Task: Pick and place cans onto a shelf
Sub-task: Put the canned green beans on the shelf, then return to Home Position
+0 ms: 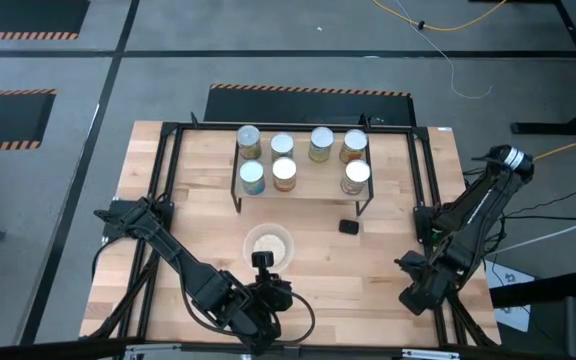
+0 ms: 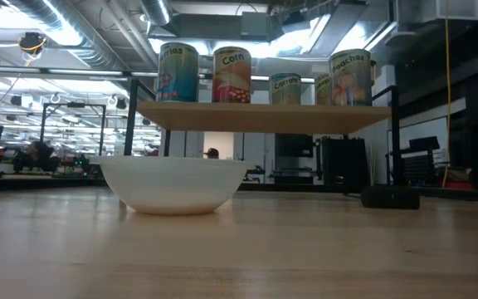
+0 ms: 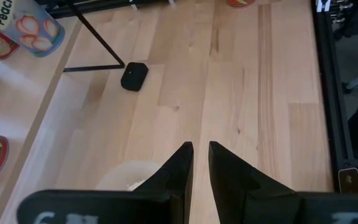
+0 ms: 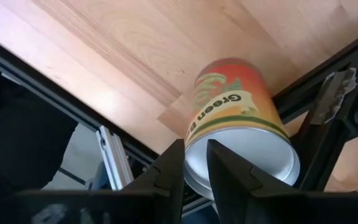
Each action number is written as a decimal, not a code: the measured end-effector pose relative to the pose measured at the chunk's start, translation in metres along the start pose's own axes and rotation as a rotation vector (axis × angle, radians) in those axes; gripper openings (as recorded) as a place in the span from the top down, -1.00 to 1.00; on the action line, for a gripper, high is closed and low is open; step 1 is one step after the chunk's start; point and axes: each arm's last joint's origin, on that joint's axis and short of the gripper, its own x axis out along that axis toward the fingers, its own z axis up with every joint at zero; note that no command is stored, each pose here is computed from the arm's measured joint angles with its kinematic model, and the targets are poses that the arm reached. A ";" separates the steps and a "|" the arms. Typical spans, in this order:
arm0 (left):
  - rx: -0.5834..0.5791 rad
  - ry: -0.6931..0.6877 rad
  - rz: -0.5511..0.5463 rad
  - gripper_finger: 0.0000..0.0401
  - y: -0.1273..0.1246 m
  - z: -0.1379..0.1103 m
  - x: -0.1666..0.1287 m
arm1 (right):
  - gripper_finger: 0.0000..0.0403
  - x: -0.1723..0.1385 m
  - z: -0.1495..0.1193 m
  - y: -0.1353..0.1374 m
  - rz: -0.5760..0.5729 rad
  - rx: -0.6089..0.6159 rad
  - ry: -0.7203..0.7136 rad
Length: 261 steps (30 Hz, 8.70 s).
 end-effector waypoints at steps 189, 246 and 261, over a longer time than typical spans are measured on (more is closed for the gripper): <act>0.106 -0.389 -0.628 0.78 0.082 -0.066 0.123 | 0.97 -0.229 0.252 0.046 -0.233 -0.961 -0.433; 0.060 -0.541 -0.354 0.78 0.202 -0.050 -0.059 | 0.89 -0.340 0.099 -0.011 -0.004 -1.029 -0.999; 0.037 -0.638 -0.339 0.78 0.221 -0.163 -0.065 | 0.88 -0.292 0.043 -0.073 0.196 -0.991 -1.085</act>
